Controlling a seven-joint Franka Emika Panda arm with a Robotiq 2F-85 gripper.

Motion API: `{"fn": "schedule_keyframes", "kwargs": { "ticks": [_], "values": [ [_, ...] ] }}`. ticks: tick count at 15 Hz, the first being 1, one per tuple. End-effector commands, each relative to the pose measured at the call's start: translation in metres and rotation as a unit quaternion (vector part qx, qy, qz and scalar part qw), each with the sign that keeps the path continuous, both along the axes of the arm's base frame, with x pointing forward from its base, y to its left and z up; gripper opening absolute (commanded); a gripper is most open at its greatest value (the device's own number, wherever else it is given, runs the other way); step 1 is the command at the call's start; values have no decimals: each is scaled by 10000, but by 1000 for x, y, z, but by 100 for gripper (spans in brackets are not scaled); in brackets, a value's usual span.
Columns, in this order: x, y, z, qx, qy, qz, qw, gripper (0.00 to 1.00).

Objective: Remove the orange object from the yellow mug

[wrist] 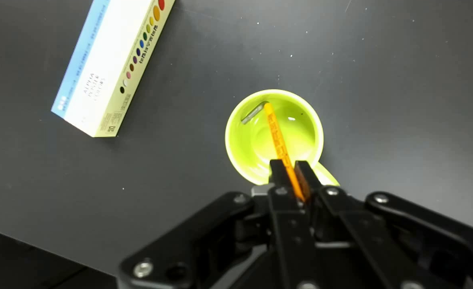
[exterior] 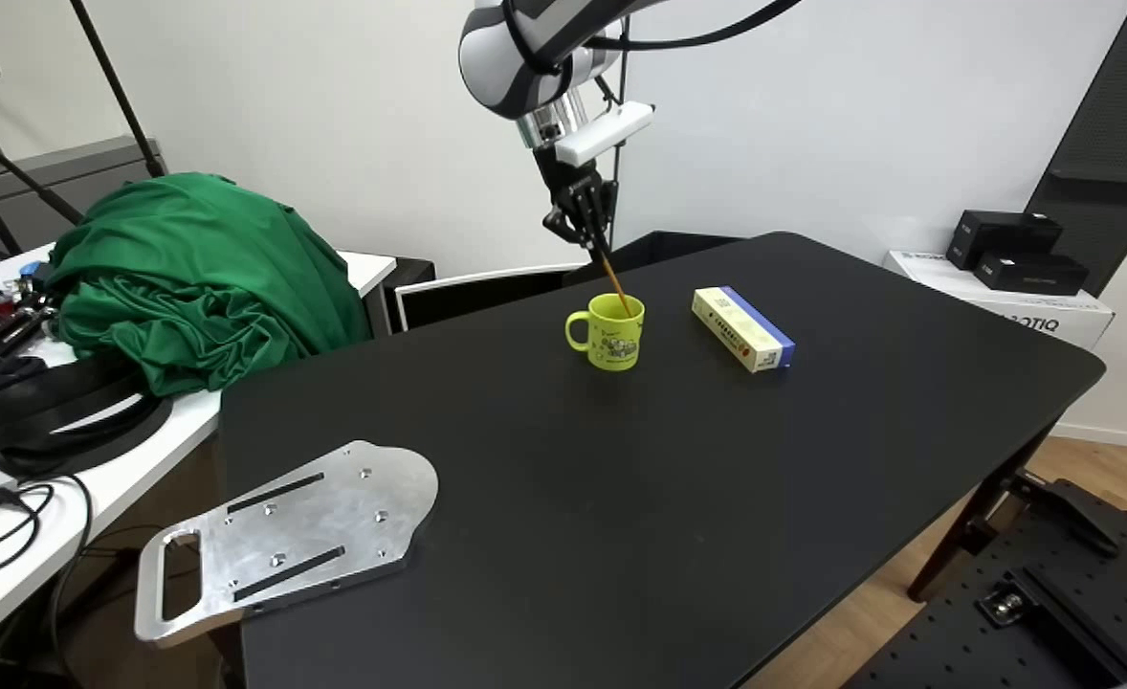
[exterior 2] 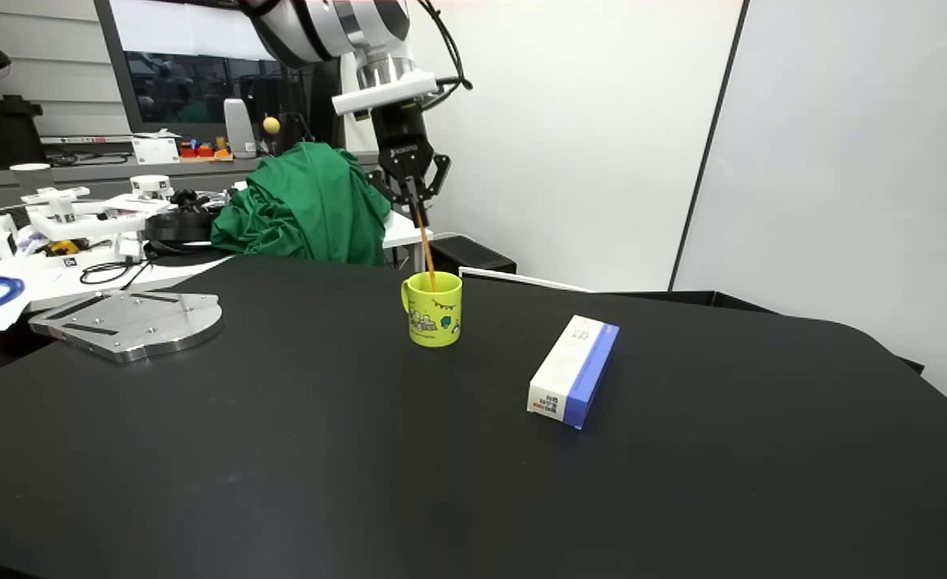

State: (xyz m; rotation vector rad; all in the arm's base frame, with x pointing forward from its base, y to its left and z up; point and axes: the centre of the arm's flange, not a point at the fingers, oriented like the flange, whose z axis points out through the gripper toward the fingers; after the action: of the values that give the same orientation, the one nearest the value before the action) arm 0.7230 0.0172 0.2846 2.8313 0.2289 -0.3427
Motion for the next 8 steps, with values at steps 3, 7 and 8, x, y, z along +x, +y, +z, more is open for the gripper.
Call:
{"fn": "schedule_keyframes", "kwargs": {
  "ticks": [3,7,8],
  "values": [
    [17,0,54,54,97,-183,9998,2],
    [5,30,61,46,308,111,9995,2],
    [-1,42,55,48,378,223,9990,2]
  ]
}}
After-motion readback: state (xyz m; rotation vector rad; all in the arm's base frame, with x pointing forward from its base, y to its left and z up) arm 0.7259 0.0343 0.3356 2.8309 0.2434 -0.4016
